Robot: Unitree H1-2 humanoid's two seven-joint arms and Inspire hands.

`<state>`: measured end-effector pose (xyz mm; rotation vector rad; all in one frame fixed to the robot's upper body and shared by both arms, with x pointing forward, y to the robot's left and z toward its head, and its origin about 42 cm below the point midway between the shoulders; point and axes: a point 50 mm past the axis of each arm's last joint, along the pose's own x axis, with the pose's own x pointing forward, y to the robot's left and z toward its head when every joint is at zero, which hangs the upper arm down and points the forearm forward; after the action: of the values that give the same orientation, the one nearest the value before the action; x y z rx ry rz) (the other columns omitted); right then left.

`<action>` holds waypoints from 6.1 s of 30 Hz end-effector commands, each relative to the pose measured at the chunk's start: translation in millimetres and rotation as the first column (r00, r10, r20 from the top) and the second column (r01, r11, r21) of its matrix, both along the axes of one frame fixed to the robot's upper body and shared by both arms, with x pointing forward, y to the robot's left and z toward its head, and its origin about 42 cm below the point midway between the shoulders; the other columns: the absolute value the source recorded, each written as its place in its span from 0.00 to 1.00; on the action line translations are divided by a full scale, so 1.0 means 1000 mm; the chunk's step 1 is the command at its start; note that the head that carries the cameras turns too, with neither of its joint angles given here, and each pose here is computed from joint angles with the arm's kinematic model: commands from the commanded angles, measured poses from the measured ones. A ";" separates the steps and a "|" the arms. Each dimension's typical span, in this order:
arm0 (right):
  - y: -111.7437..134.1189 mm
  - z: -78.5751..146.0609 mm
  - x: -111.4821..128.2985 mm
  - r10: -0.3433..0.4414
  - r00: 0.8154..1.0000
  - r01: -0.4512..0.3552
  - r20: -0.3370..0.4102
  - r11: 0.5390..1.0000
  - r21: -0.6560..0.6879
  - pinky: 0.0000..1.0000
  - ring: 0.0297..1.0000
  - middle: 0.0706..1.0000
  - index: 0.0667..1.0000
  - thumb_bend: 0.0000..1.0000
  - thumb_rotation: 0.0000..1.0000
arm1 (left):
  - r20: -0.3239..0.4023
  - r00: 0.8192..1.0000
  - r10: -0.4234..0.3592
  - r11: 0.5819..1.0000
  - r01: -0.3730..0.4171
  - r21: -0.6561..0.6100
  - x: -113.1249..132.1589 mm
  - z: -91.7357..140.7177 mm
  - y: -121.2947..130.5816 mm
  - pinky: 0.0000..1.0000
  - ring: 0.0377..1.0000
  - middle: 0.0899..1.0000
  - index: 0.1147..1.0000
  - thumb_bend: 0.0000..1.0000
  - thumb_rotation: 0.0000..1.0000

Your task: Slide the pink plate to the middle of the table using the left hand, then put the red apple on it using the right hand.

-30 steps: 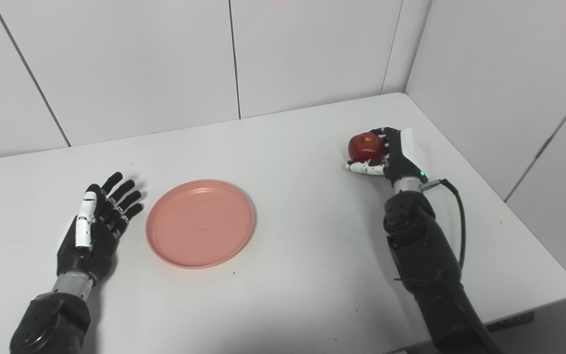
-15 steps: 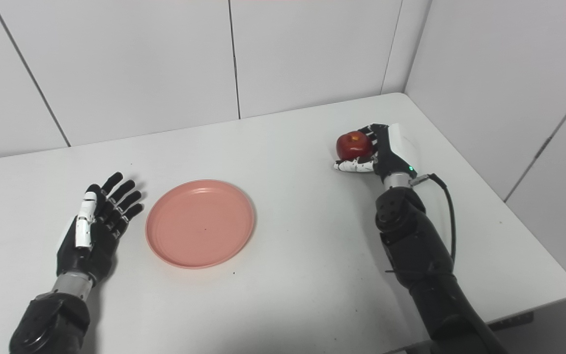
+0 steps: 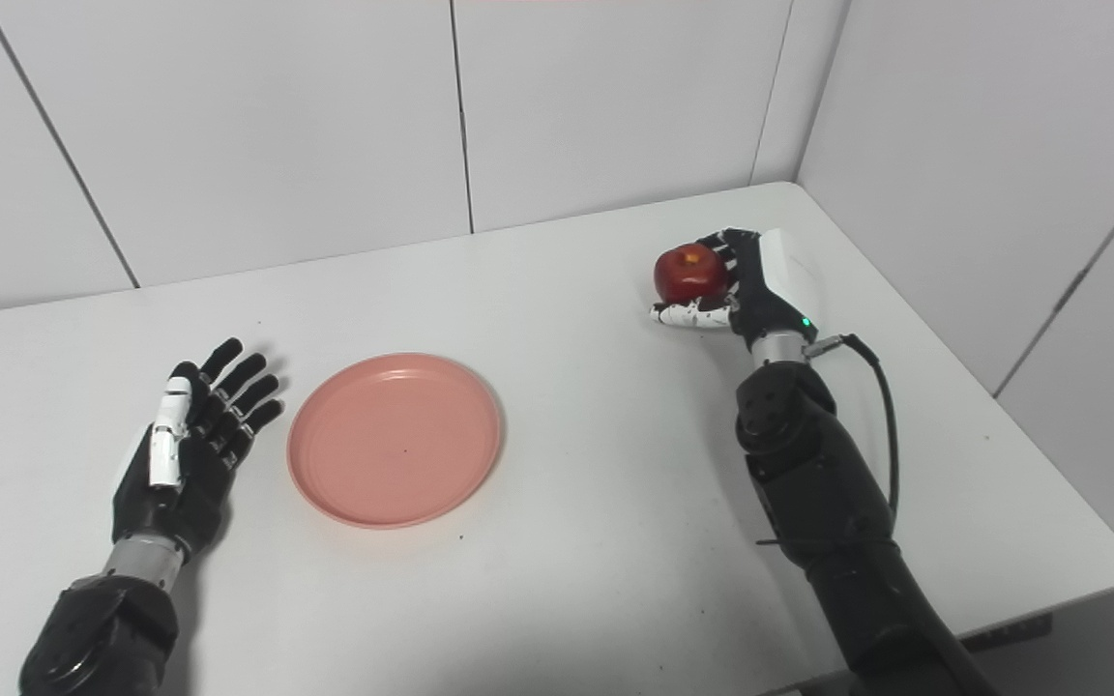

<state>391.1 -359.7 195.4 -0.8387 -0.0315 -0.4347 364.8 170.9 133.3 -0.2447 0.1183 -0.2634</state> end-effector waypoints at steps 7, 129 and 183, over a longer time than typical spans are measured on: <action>0.024 0.058 -0.002 0.075 0.985 -0.071 0.155 0.997 -0.035 0.36 0.42 0.45 0.45 0.52 0.13 | -0.013 1.000 -0.001 1.000 0.002 0.020 0.000 -0.002 -0.006 0.88 0.87 0.87 0.86 0.42 1.00; 0.242 -0.029 -0.022 0.645 0.764 -0.645 -0.007 0.764 0.036 0.27 0.33 0.42 0.45 0.52 0.13 | 0.045 0.991 0.129 0.992 -0.129 -0.005 0.010 0.025 -0.032 0.86 0.87 0.88 0.87 0.41 1.00; 0.214 -0.006 -0.031 0.635 0.770 -0.637 0.064 0.762 0.118 0.71 0.79 0.79 0.81 1.00 0.46 | 0.039 0.992 0.124 0.992 -0.124 -0.006 0.009 0.024 -0.031 0.85 0.85 0.87 0.86 0.40 1.00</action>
<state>357.6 -146.8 167.9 -0.6536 -0.2171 0.2053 367.5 143.9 141.9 -0.2501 0.1171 -0.1246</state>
